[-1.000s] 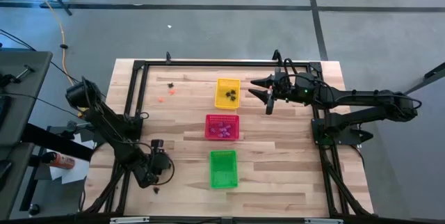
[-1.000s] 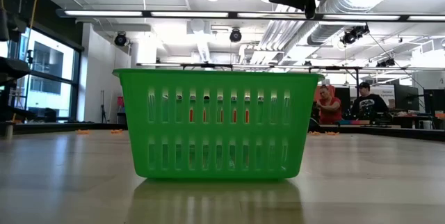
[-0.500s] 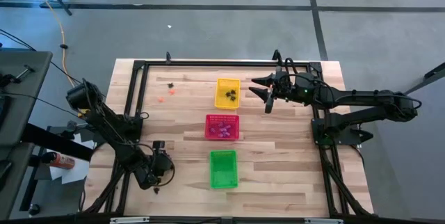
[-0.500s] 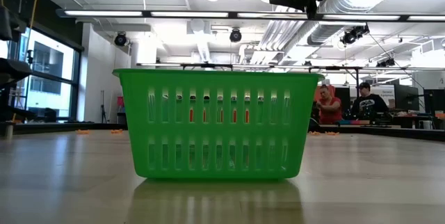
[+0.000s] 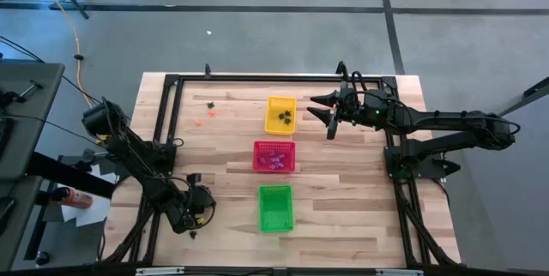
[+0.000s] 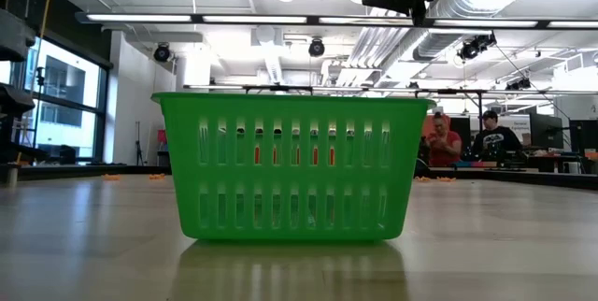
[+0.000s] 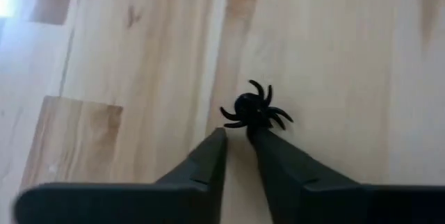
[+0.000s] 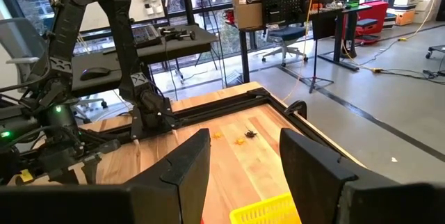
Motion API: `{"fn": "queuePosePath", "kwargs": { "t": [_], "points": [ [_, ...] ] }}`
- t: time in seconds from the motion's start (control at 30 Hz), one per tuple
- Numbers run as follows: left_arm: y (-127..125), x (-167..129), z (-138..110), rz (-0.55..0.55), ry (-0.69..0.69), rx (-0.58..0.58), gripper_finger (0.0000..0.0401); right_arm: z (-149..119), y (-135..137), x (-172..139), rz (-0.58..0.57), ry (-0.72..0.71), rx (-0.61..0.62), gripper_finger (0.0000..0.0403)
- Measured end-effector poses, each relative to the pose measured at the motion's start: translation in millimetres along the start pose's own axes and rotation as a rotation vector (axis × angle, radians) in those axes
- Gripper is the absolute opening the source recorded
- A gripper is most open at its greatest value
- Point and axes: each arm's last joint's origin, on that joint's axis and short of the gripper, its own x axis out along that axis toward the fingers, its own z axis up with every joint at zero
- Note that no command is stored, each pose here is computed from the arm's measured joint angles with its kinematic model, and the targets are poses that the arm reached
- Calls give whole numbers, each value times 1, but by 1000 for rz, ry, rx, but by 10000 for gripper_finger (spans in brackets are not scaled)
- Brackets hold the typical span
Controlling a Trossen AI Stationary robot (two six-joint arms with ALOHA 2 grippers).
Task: Sort Halloween decoration
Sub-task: Put the black spider toy into the yellow bin
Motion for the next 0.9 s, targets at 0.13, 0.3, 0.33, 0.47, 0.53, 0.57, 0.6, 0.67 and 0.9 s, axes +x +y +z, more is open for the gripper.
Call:
{"fn": "queuePosePath", "kwargs": {
  "t": [0.13,0.3,0.33,0.47,0.53,0.57,0.6,0.67,0.9],
  "points": [
    [2,1,2,14,0,-72,17,0,0,0,0,0,0,169],
    [4,3,5,21,-1,-160,4,0,0,0,0,0,0,169],
    [4,2,5,20,-2,-175,3,0,0,0,0,0,0,169],
    [5,-2,8,-5,-17,-227,1,0,0,0,0,1,0,169],
    [7,-6,9,-17,-18,-234,0,0,0,0,-1,4,0,169],
    [9,-8,9,-16,-18,-233,0,-1,0,0,-1,6,-1,169],
    [10,-10,9,-19,-21,-236,0,-1,0,0,-1,8,-1,169],
    [11,-16,12,-39,-39,-249,0,-2,0,0,-2,18,-2,169],
    [22,-36,18,-68,-87,-222,0,-2,0,0,-3,25,-3,169]
  ]
}}
